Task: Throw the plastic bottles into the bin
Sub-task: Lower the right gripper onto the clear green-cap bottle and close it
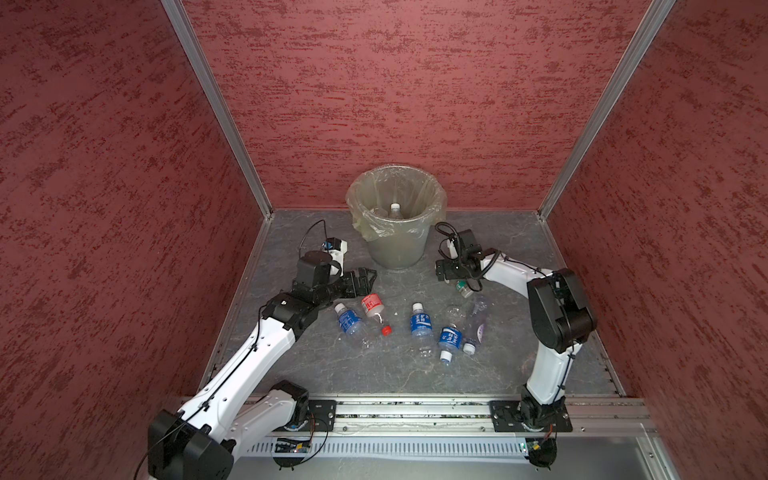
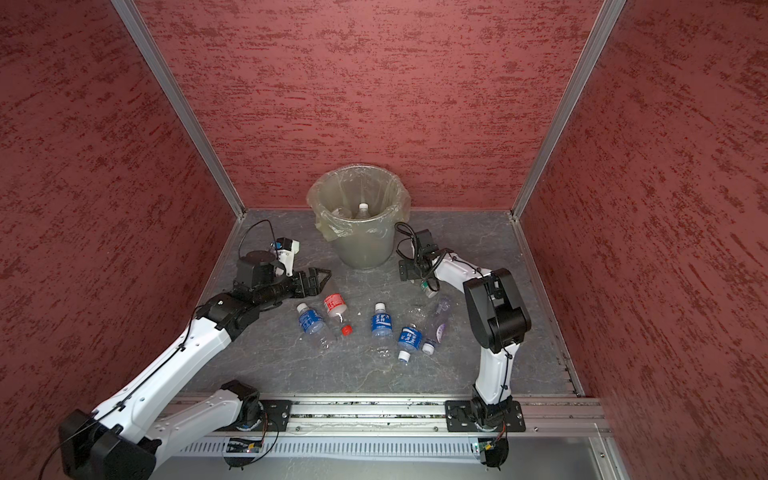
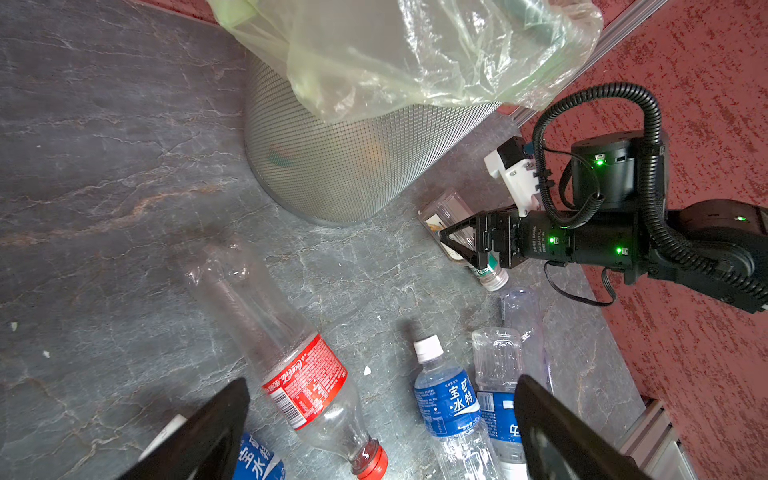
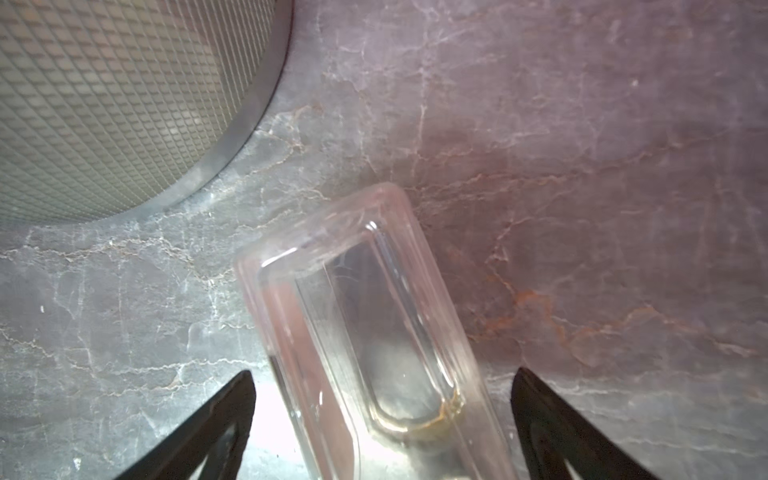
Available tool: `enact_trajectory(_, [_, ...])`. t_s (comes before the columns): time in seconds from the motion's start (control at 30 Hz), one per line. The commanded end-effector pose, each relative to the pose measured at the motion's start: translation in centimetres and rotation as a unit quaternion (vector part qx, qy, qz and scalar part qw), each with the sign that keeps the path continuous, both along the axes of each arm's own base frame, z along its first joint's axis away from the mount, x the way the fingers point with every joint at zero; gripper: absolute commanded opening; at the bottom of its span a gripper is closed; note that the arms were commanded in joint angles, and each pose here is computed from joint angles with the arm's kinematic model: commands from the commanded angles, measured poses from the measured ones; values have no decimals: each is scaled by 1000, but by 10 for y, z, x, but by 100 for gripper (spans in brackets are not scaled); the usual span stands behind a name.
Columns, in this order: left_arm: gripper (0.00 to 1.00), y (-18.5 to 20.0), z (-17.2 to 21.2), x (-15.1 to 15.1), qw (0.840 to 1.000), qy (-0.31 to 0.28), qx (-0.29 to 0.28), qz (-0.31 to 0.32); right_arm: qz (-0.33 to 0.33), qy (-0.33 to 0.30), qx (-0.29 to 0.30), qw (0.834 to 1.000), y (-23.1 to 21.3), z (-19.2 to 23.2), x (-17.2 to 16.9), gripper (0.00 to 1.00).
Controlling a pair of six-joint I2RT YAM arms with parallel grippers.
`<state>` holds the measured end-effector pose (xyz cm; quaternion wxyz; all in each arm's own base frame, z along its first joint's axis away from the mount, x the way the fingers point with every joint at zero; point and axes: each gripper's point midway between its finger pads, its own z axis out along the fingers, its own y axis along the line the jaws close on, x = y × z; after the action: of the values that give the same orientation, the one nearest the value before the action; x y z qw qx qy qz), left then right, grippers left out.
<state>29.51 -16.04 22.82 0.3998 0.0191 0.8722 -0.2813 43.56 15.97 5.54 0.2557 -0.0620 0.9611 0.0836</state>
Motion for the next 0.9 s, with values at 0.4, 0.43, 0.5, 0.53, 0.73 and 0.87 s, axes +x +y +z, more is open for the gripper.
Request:
enact_trajectory(0.4, [99,-1,0,-1,1000,1,-8,-4,8,-5,-5,1000,2,-2,18,66])
enact_trajectory(0.43, [99,-2,0,0,1000,1,-8,-4,7,-4,-5,1000,1,-3,17,64])
enact_trajectory(0.5, [99,-2,0,0,1000,3,-9,-5,5,-6,-7,1000,-1,-2,15,60])
enact_trajectory(0.53, [99,-3,0,1,1000,3,-9,-5,3,-7,-7,1000,-2,-2,14,57])
enact_trajectory(0.73, [99,-4,0,2,1000,4,-12,-6,-7,-15,-5,1000,-6,4,8,46])
enact_trajectory(0.87, [99,-3,-1,2,1000,5,-13,-5,-15,-28,-1,1000,-9,14,3,43])
